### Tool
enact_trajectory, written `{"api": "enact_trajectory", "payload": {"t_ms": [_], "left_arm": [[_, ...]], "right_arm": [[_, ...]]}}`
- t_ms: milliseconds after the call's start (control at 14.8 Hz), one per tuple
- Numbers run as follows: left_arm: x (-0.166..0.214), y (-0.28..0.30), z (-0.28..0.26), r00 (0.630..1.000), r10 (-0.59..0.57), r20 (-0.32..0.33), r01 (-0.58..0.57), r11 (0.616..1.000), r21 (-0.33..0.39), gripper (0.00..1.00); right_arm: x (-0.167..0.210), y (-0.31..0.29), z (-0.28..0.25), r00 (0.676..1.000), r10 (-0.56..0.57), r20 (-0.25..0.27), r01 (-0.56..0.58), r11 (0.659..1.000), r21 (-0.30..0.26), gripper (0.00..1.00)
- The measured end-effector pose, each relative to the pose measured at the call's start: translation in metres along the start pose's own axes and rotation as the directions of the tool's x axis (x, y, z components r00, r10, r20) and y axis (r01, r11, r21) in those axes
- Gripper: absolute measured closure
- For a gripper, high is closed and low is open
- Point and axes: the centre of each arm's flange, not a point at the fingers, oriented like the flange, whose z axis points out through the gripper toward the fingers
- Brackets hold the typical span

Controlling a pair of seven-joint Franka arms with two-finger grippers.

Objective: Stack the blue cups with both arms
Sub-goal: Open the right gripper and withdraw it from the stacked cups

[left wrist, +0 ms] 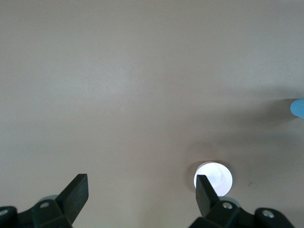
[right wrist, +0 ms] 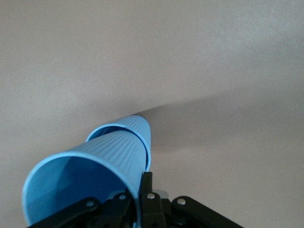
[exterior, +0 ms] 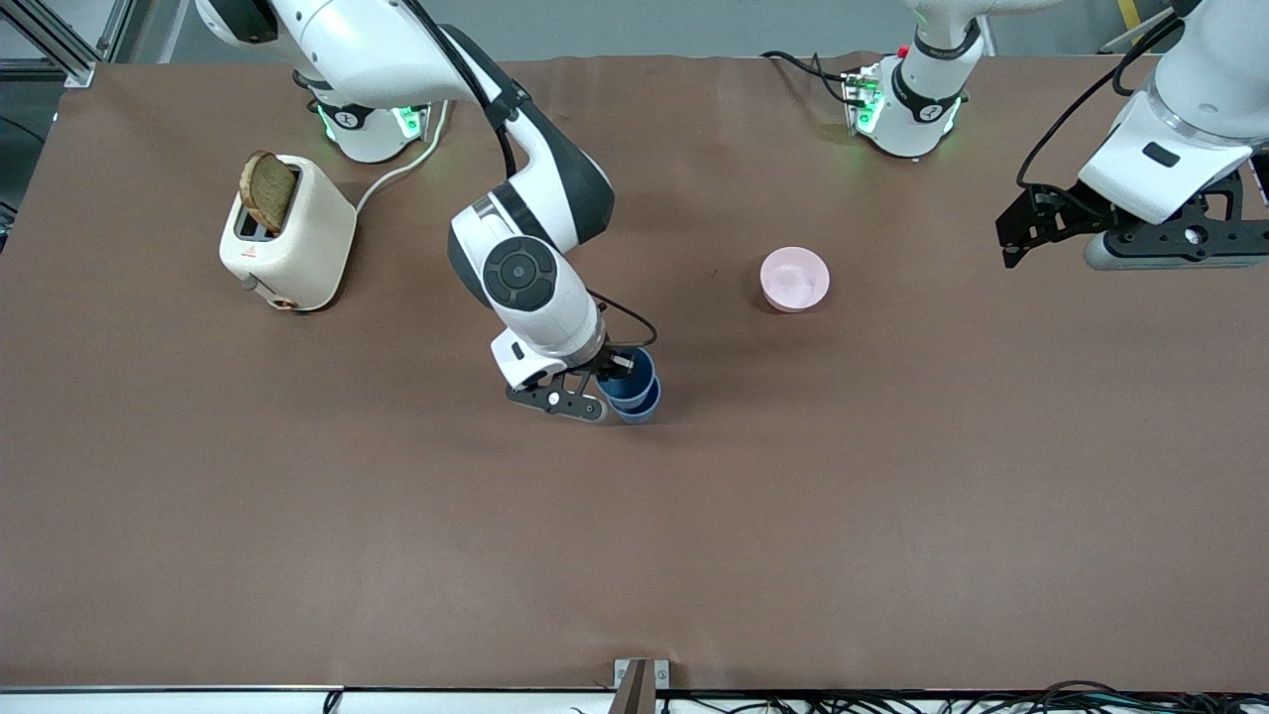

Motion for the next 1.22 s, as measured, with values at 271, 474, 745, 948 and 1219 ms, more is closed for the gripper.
{"api": "enact_trajectory", "payload": {"t_ms": [271,474,745,948,1219], "left_arm": [[0.000,0.001,0.000,1.000,0.002,0.000,-0.002,1.000,0.000,0.00],[0.000,0.001,0.000,1.000,0.003,0.000,-0.003,1.000,0.000,0.00],[0.000,0.002,0.000,1.000,0.003,0.000,-0.003,1.000,0.000,0.00],[0.000,0.002,0.000,1.000,0.003,0.000,-0.003,1.000,0.000,0.00],[0.000,0.002,0.000,1.000,0.003,0.000,-0.003,1.000,0.000,0.00]], "right_arm": [[0.001,0.000,0.003,1.000,0.001,0.000,-0.001,1.000,0.000,0.59],[0.014,0.008,-0.010,0.999,0.012,-0.041,-0.012,1.000,-0.004,0.32],[0.075,0.084,-0.110,0.982,0.094,-0.161,-0.106,0.992,-0.068,0.00],[0.105,0.168,-0.187,0.988,0.084,-0.128,-0.097,0.990,-0.101,0.00],[0.130,0.301,-0.239,0.997,0.037,-0.062,-0.044,0.991,-0.127,0.00]]}}
